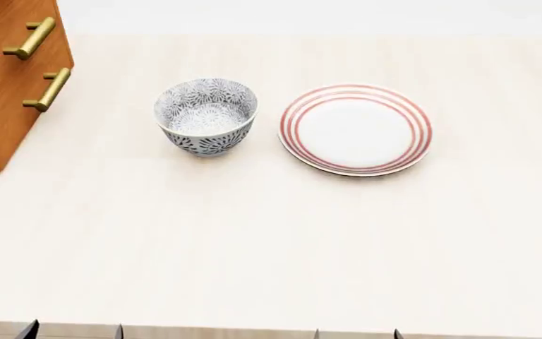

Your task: Open the top drawer of the cabinet.

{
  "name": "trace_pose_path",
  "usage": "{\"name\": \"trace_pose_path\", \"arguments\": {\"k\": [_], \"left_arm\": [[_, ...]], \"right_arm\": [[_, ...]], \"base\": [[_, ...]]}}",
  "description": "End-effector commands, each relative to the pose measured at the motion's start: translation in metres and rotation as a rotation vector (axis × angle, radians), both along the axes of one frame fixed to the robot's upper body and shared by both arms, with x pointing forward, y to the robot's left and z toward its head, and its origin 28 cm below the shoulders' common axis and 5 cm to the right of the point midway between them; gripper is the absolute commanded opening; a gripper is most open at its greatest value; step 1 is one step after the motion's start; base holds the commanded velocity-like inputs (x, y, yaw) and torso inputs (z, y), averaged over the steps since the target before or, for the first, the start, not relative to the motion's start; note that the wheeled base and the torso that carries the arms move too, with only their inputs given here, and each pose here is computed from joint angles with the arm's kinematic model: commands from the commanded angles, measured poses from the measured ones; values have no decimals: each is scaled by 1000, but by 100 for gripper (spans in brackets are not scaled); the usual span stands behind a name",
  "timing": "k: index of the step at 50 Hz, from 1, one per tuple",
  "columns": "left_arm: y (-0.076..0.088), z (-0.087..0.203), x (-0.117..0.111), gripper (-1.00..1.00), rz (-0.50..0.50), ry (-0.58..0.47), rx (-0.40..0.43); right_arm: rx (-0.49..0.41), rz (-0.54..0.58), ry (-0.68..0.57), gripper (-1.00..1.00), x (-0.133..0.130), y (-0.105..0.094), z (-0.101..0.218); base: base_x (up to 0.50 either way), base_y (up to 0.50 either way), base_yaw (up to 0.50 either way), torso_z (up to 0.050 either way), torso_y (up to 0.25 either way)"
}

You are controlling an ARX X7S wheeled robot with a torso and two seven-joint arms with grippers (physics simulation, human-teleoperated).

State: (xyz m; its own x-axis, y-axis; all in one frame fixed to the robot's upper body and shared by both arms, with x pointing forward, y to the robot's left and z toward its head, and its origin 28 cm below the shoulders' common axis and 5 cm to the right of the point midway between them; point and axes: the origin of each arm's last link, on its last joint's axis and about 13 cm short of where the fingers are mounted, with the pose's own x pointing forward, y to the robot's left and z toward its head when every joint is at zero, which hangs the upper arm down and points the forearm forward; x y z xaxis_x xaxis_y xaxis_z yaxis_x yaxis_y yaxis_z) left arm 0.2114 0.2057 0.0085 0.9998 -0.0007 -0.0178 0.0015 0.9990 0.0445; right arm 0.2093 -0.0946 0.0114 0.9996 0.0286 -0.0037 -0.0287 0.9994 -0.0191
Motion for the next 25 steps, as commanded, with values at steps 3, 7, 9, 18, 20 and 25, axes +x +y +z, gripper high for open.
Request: {"name": "trace_pose_path", "arguments": {"k": [3, 7, 9, 18, 20, 25], "left_arm": [[0, -1, 0, 100, -1, 11, -5], [-1, -1, 0, 100, -8, 11, 0], [-1, -1, 0, 100, -9, 11, 2], [-1, -2, 1, 100, -10, 12, 3], [-1, -2, 1, 100, -10, 11, 3], [-1, -1, 0, 100, -11, 11, 3]], "right_arm": [[0, -2, 1, 100, 0, 0, 1], [1, -1, -1, 100, 0, 0, 1], [1, 2, -3, 100, 0, 0, 1], [9, 5, -11, 100, 0, 0, 0], [8, 5, -10, 100, 0, 0, 0], [10, 5, -11, 100, -1, 0, 0]], "base": [[0, 0, 0, 0, 0], [0, 0, 0, 29, 0], [0, 0, 0, 50, 0], [0, 0, 0, 50, 0], [0, 0, 0, 50, 0], [0, 0, 0, 50, 0]]}}
